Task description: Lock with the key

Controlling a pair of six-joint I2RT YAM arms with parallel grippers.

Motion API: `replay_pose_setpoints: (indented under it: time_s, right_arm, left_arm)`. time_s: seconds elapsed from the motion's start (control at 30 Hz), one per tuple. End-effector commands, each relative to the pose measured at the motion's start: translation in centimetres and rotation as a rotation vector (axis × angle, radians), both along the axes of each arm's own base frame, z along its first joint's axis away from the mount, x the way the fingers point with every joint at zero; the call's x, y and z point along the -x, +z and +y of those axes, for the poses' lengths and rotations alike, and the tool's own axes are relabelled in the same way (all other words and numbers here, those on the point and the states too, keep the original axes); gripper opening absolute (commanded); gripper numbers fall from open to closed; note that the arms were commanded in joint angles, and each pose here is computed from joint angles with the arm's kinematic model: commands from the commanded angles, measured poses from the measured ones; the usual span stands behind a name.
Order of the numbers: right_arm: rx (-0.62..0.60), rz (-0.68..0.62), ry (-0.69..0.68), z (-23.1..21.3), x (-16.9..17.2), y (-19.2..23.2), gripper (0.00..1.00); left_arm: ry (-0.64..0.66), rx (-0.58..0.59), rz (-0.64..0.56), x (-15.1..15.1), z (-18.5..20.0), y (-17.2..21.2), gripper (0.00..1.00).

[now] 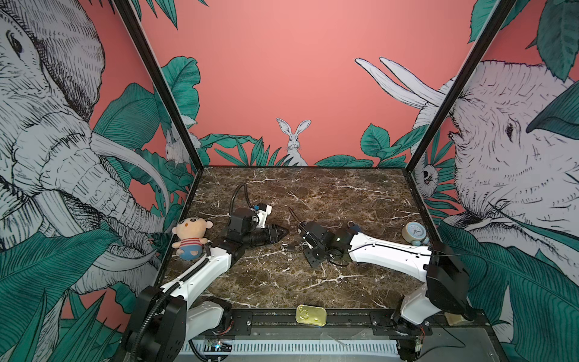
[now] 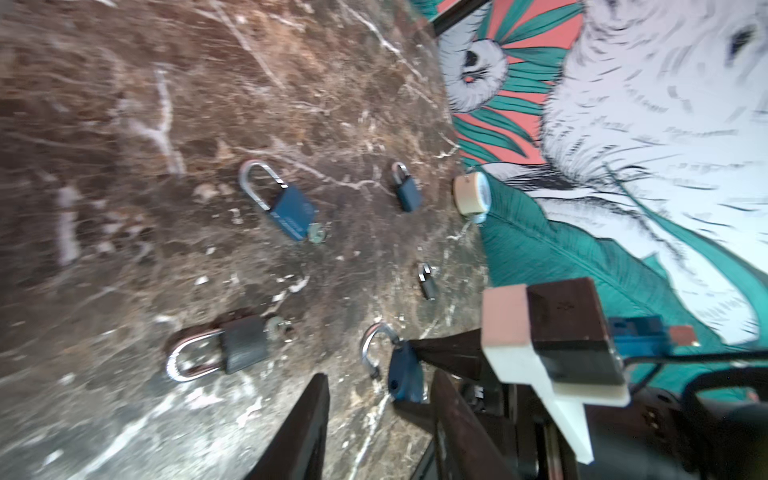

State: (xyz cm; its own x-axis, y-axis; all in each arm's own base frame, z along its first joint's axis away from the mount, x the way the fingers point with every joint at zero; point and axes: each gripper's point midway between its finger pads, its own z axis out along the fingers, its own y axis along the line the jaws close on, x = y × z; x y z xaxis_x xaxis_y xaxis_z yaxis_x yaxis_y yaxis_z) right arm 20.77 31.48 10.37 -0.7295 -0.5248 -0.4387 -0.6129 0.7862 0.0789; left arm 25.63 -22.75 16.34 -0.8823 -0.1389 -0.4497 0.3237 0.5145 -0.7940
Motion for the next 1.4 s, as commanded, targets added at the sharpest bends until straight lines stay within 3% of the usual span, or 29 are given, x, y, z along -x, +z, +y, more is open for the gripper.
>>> replay_pose_setpoints:
  time_s: [0.0,0.23,0.53,1.37]
  right_arm:
    - [-0.1,-0.002,0.043,1.5,0.4,2.7,0.19]
    - [-0.212,0.029,0.034,2.3,0.3,4.3,0.19]
    - [-0.239,0.015,0.012,1.9,-0.1,5.1,0.19]
    - [-0.275,-0.002,-0.004,2.1,-0.8,5.9,0.18]
  left_arm:
    - [-0.086,0.08,-0.007,1.1,-1.5,1.0,0.43]
    - [-0.149,0.13,0.036,1.5,-3.1,-0.2,0.46]
    - [-0.189,0.137,0.064,1.8,-4.3,-1.2,0.45]
    - [-0.242,0.16,0.069,2.3,-5.5,-0.9,0.22]
